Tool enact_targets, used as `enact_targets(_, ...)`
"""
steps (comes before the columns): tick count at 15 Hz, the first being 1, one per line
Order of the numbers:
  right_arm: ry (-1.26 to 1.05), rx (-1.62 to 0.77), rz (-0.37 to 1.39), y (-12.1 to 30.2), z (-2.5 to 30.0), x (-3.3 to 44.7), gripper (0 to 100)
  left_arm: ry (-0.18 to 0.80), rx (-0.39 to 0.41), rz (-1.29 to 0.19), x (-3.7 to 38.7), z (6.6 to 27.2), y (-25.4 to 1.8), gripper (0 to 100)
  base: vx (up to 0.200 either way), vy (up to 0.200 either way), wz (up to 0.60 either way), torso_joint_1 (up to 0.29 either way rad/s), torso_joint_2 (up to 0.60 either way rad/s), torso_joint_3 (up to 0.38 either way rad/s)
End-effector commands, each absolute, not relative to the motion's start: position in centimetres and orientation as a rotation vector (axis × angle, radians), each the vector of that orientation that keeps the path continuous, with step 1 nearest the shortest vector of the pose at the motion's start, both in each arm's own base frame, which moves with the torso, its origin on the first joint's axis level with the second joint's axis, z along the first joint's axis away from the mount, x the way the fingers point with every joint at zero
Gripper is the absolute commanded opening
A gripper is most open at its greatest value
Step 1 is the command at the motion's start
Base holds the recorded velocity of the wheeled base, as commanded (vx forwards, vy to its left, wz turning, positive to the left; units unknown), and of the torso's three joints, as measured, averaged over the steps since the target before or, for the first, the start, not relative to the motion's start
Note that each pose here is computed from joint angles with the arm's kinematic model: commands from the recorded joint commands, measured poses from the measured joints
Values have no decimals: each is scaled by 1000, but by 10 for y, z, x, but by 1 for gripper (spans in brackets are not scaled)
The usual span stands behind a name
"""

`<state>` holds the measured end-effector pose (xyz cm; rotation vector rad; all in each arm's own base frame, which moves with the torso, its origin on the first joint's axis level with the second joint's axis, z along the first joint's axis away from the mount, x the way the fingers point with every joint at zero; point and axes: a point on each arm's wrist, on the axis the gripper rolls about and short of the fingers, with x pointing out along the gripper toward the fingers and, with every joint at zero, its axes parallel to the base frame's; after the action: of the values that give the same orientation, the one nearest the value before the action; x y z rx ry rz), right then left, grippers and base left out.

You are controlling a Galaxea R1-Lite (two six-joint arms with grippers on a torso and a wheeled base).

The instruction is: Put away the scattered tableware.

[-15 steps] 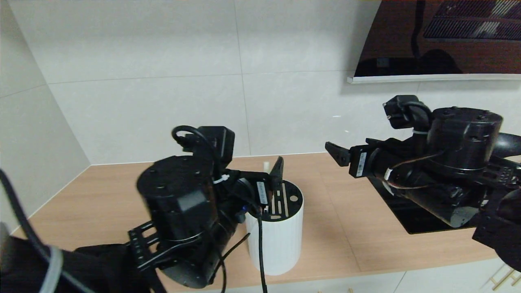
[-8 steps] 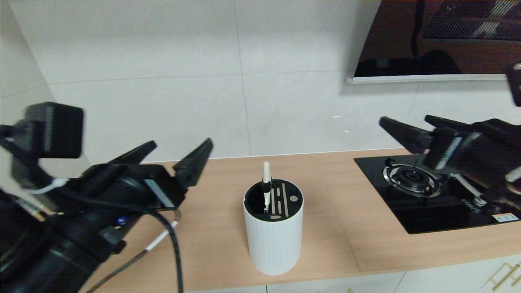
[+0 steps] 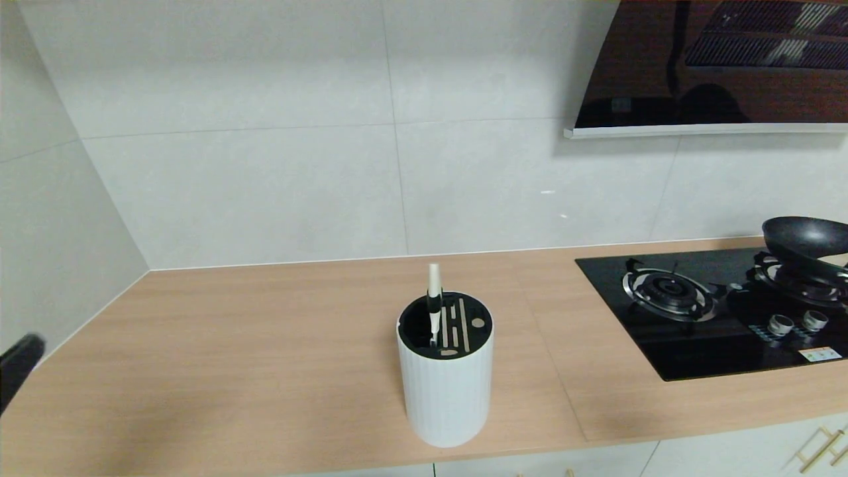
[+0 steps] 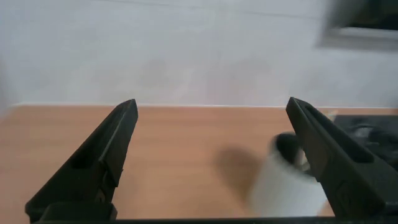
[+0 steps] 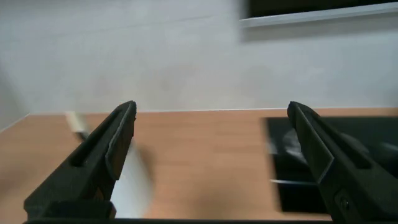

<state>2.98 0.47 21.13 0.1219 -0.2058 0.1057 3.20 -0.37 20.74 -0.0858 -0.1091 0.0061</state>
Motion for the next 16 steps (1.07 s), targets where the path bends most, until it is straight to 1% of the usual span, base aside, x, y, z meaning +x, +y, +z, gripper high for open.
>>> enact_targets(1,-324,116,-3,-9,188,-21,100,-223,-62,81,-31,183,14,100,0,0,0,0,0,0)
enact_targets(2,-330,32,-76,-11,168,-42,100,-195,-32,122,-47,166,15,100,0,0,0,0,0,0)
enact_targets(3,-309,22,-123,-9,164,-41,100,-200,-36,180,-47,167,13,100,0,0,0,0,0,0)
enact_targets(4,-311,18,-147,-7,162,-41,100,-203,-43,197,-47,166,12,100,0,0,0,0,0,0)
enact_targets(5,-344,-1,-149,-3,153,-50,100,-209,-38,261,-50,155,7,100,0,0,0,0,0,0)
enact_targets(6,-309,-8,-126,-2,144,-49,100,-208,-15,244,-51,142,5,100,0,0,0,0,0,0)
enact_targets(7,-274,-6,-131,-3,135,-44,100,-157,15,223,-45,128,5,100,0,0,0,0,0,0)
enact_targets(8,-230,-10,-134,-3,123,-38,100,-122,19,229,-39,117,5,100,0,0,0,0,0,0)
enact_targets(9,-198,-12,-132,-3,114,-34,100,-105,19,225,-36,111,5,100,0,0,0,0,0,0)
enact_targets(10,-125,-18,-130,-3,94,-26,100,-38,29,217,-29,91,5,100,0,0,0,0,0,0)
enact_targets(11,-83,-21,-125,-3,84,-23,100,-14,29,183,-24,78,4,100,0,0,0,0,0,0)
enact_targets(12,-43,-20,-126,-3,80,-23,100,-41,8,120,-23,80,2,100,0,0,0,0,0,0)
enact_targets(13,-39,-18,-123,-3,80,-23,100,-14,-10,67,-23,77,1,100,0,0,0,0,0,0)
enact_targets(15,-4,-11,-97,-2,76,-23,100,-9,0,51,-23,76,1,100,0,0,0,0,0,0)
enact_targets(16,10,-11,-66,-1,75,-23,100,-2,18,-2,-23,76,0,100,0,0,0,0,0,0)
